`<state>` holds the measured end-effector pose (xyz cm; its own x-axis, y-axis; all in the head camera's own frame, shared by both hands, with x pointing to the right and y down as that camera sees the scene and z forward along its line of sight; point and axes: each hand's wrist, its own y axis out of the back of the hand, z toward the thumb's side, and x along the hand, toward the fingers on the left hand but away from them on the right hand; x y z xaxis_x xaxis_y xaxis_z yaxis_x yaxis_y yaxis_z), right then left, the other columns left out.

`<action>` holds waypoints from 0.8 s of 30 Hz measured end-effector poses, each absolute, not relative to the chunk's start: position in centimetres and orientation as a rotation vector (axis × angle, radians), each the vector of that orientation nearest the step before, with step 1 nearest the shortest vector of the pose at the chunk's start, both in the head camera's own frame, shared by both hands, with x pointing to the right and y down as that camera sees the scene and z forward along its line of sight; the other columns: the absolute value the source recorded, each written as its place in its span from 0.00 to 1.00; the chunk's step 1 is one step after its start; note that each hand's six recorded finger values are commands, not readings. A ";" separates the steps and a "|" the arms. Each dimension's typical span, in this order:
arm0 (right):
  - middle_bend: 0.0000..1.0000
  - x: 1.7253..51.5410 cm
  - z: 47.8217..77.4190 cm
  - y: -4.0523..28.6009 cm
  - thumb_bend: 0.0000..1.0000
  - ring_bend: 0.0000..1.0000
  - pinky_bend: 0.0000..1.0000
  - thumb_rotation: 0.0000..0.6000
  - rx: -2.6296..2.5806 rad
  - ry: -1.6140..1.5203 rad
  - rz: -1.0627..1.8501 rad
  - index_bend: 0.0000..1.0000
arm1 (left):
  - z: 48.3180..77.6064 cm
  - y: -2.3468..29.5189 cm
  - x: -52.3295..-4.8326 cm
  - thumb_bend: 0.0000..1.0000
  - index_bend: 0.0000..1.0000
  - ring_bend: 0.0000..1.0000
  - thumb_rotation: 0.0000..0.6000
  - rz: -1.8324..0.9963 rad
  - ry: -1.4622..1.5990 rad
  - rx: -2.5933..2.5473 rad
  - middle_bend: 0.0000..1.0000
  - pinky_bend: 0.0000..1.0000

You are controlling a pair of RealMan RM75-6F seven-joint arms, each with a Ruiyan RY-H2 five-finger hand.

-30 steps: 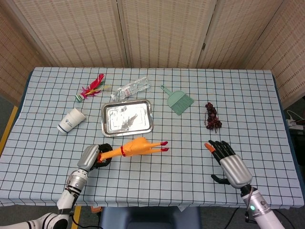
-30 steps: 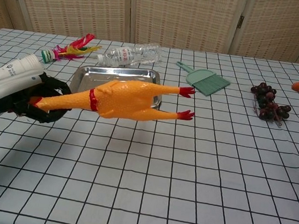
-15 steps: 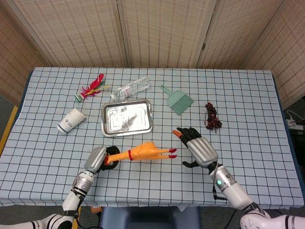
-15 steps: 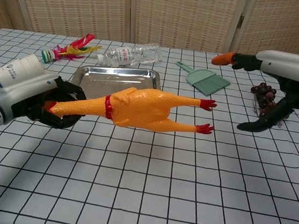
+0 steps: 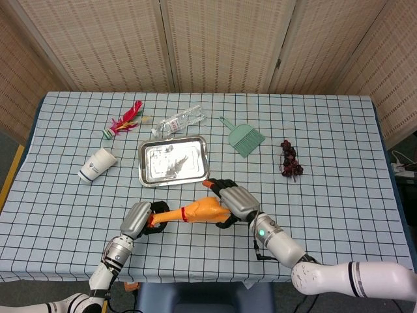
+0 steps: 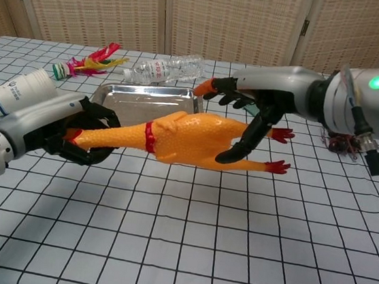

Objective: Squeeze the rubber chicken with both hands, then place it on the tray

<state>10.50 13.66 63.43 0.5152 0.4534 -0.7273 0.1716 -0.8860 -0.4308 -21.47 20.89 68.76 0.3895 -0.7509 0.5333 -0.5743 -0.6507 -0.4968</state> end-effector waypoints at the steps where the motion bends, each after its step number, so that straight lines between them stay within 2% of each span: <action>1: 0.00 10.0 63.5 13.7 0.15 0.00 0.00 1.00 -2.473 -0.517 1.310 0.00 | 68.7 20.9 -21.4 0.80 0.86 0.58 1.00 -1.107 1.176 -2.418 0.67 0.63; 9: 0.00 8.1 63.9 13.6 0.15 0.00 0.00 1.00 -2.503 -0.545 1.290 0.00 | 68.5 20.7 -21.4 0.79 0.86 0.58 1.00 -1.098 1.187 -2.420 0.67 0.63; 11: 0.00 8.1 63.9 13.4 0.15 0.00 0.02 1.00 -2.491 -0.565 1.284 0.04 | 68.5 20.7 -21.5 0.79 0.86 0.58 1.00 -1.099 1.189 -2.421 0.67 0.63; 16: 0.13 8.0 63.8 13.1 0.15 0.04 0.21 1.00 -2.458 -0.616 1.266 0.22 | 68.5 20.5 -21.6 0.79 0.86 0.58 1.00 -1.097 1.194 -2.425 0.67 0.63; 21: 0.18 8.1 64.2 13.3 0.15 0.13 0.34 1.00 -2.459 -0.614 1.284 0.25 | 68.4 20.5 -21.6 0.79 0.86 0.58 1.00 -1.090 1.197 -2.428 0.67 0.63; 24: 0.23 7.9 64.3 13.4 0.16 0.23 0.45 1.00 -2.472 -0.614 1.284 0.32 | 68.4 20.4 -21.6 0.79 0.86 0.58 1.00 -1.088 1.199 -2.428 0.67 0.63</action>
<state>7.87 13.38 64.26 0.5122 0.4936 -0.7029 0.2370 -0.8678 -0.4367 -21.64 20.43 68.38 0.3919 -0.7577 0.5219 -0.5924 -0.6418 -0.4869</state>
